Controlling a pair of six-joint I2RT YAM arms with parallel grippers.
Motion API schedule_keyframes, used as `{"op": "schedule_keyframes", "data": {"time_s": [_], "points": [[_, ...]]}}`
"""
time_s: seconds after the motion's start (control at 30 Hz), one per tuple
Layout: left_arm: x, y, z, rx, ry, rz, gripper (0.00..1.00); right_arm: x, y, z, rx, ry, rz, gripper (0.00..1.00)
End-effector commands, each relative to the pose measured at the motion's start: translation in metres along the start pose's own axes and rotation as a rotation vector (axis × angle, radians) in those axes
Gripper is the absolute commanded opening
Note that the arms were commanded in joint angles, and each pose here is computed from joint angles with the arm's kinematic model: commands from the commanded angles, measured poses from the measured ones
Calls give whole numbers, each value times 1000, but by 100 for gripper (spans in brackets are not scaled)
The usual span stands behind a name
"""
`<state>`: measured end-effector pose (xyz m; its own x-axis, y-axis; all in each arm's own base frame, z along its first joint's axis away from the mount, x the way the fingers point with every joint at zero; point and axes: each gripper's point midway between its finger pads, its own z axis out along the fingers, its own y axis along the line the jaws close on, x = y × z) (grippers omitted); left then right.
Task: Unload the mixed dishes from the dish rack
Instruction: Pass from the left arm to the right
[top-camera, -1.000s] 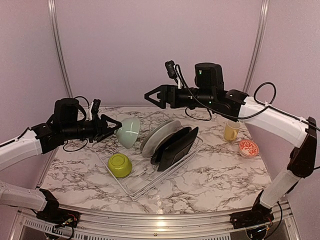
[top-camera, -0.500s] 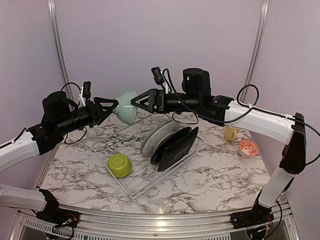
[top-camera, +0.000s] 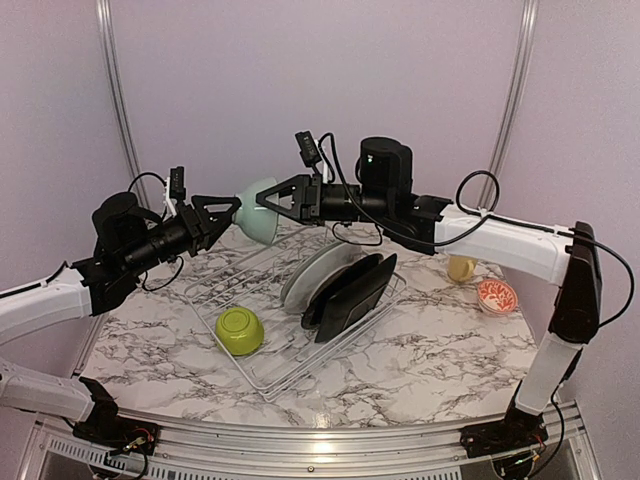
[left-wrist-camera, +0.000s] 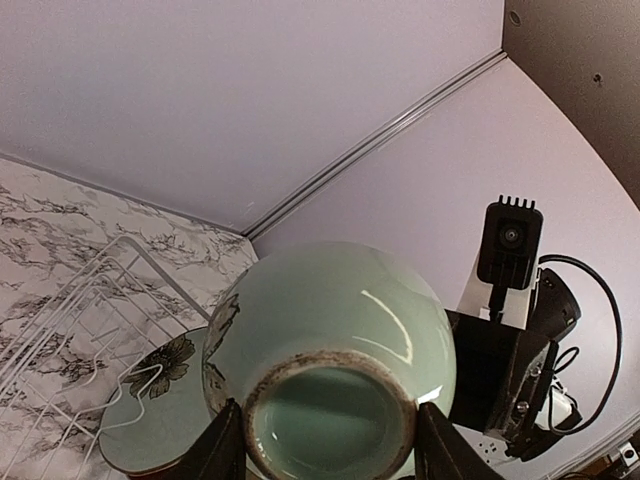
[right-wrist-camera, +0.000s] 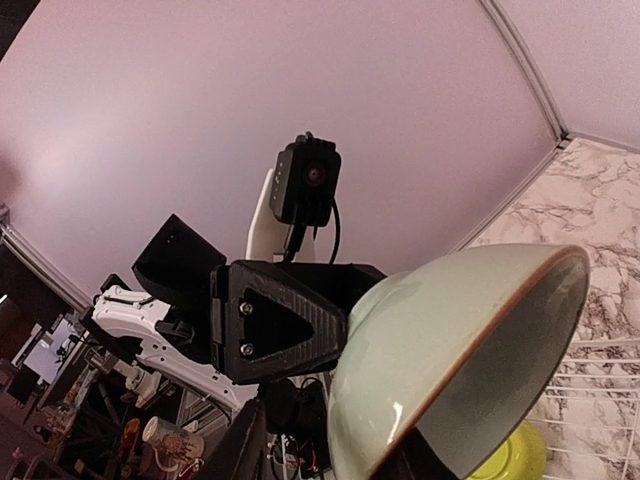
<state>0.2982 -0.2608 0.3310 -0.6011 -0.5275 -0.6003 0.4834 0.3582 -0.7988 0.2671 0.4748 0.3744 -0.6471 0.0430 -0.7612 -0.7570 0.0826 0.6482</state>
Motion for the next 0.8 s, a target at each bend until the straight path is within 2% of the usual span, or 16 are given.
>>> {"op": "schedule_keyframes", "data": {"time_s": [0.0,0.33,0.53,0.77], "points": [[-21,-33,-3,136,-83,38,26,-13,18,6,-66,-31,1,31],[-13,-25,-5,115,-72,44,30,-16,21,10,-94,-33,14,3],[-15,-22,-11,79,-82,69,48,-26,28,7,-85,-47,-20,0],[-21,-22,-24,36,-119,115,86,-38,40,-1,-81,-77,-67,0]]}}
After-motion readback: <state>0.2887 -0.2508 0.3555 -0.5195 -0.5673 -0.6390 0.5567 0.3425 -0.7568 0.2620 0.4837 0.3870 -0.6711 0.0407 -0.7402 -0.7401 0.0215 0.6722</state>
